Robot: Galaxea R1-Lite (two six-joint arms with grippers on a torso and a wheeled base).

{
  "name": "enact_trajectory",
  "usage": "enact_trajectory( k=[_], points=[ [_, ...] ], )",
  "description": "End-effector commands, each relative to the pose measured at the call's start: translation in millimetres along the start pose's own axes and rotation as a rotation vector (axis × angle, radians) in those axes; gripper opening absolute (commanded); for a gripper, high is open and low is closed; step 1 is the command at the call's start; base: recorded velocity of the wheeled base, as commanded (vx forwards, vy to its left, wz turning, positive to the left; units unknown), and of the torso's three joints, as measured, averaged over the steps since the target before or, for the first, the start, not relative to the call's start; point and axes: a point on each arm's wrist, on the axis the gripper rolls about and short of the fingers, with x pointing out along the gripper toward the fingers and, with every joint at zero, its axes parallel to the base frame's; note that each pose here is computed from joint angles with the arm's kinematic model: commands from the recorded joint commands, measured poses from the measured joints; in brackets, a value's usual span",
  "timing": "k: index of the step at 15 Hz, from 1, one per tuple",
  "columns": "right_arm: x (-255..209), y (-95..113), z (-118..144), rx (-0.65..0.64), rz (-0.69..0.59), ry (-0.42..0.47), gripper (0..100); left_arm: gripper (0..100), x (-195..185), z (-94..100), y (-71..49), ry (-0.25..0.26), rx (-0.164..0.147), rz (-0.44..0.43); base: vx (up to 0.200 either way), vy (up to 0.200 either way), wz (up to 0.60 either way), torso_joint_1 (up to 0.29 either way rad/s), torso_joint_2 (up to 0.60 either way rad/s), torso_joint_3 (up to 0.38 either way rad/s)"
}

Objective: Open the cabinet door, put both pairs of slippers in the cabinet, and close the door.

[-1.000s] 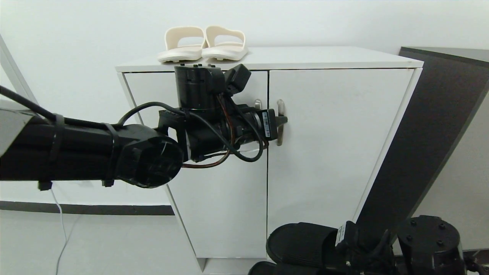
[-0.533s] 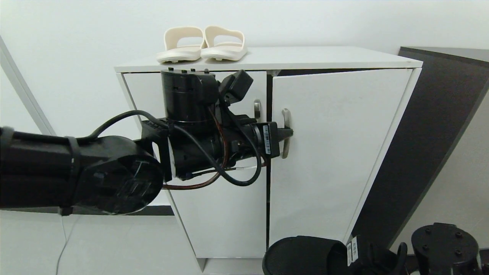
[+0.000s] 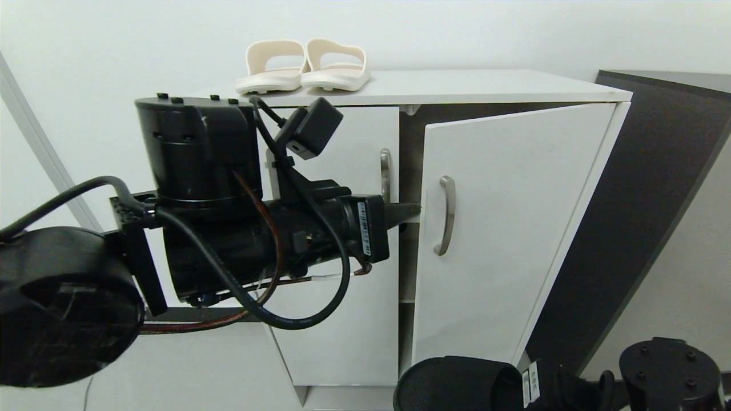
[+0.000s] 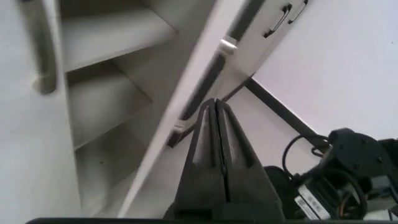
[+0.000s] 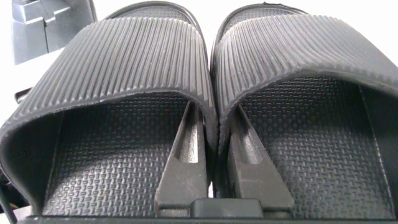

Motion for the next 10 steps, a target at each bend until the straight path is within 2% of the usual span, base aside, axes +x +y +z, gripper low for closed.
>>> enact_trajectory(
  k=[1,3,6,8,10],
  points=[
    [0,1,0,-0.003,0.005,-0.002,0,0,-12,8.4,7.1,-0.036,0.001,0.032,0.000,0.000,0.00,0.000,0.00,0.000],
    [-1,4,-4,-0.009,0.015,0.013,0,0,-1,8.6,17.3,-0.026,-0.004,0.039,0.000,0.000,0.00,0.000,0.00,0.000],
    [-2,7,-9,-0.035,0.026,0.033,0,0,25,7.8,28.4,-0.041,-0.041,0.004,0.000,0.000,0.00,0.000,0.00,0.000],
    [-1,8,-9,-0.035,0.030,0.035,0,0,48,0.5,38.2,-0.034,-0.046,0.014,0.000,0.000,0.00,0.000,0.00,0.000],
    [-1,8,-10,-0.036,0.031,0.039,0,0,62,-4.1,40.9,-0.021,-0.050,0.009,0.000,0.000,0.00,0.000,0.00,0.000]
  ],
)
